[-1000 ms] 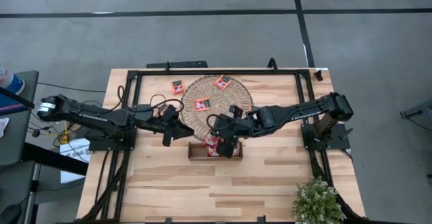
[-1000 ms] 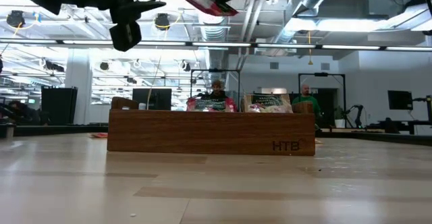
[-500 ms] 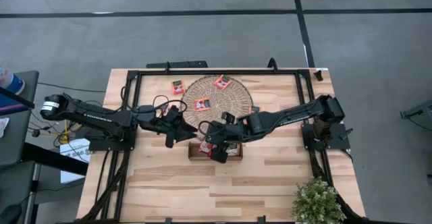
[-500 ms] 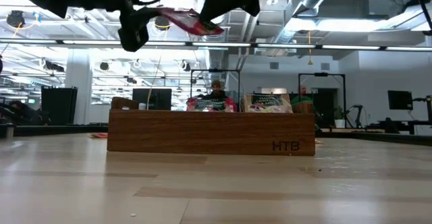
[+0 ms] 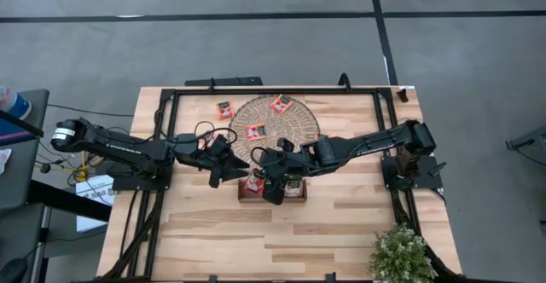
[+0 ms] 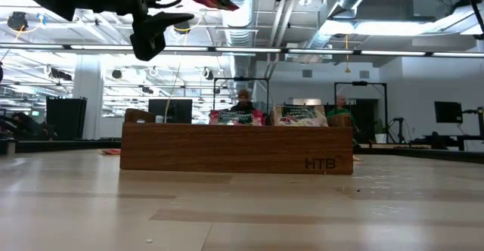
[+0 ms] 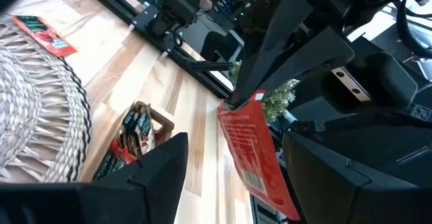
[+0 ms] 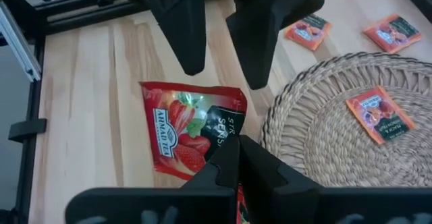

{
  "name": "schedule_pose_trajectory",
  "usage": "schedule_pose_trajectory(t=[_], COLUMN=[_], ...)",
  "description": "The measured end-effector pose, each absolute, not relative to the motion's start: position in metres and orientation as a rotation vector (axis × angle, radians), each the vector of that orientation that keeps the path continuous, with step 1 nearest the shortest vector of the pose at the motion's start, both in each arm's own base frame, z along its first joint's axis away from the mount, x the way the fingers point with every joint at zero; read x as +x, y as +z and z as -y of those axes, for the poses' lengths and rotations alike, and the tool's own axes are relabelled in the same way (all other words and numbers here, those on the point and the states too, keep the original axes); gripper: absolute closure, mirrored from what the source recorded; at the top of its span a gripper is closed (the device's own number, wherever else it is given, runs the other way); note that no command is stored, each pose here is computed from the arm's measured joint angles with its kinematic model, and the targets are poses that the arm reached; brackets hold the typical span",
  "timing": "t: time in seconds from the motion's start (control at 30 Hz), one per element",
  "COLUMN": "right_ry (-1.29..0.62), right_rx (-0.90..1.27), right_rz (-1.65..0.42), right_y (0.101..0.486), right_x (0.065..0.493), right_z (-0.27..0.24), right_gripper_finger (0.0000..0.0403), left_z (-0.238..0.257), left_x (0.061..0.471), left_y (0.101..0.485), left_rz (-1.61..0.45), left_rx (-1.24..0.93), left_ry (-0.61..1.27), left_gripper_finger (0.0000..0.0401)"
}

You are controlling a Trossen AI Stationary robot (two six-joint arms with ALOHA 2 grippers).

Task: Pick & Place Tea
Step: Put the red tea bag into the middle section of the wooden organizer

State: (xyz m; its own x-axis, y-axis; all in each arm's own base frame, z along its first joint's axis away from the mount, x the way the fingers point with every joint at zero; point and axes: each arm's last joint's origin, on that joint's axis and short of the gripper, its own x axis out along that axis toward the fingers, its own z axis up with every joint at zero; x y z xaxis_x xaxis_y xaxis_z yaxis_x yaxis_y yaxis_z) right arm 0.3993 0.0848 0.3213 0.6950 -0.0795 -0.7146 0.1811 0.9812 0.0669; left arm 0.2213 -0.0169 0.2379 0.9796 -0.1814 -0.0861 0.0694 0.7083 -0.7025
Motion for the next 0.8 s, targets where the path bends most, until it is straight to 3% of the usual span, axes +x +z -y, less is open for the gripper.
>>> schedule_pose_trajectory(t=[0.8], right_ry=[-0.122], right_rx=[0.202], right_rz=[-0.772], right_y=[0.312], right_x=[0.415], right_z=[-0.064], right_gripper_finger=[0.0403], left_z=[0.015], left_x=[0.221], left_y=[0.233], left_rz=[-0.177], left_rx=[-0.774], left_ry=[-0.048], left_gripper_finger=[0.0169])
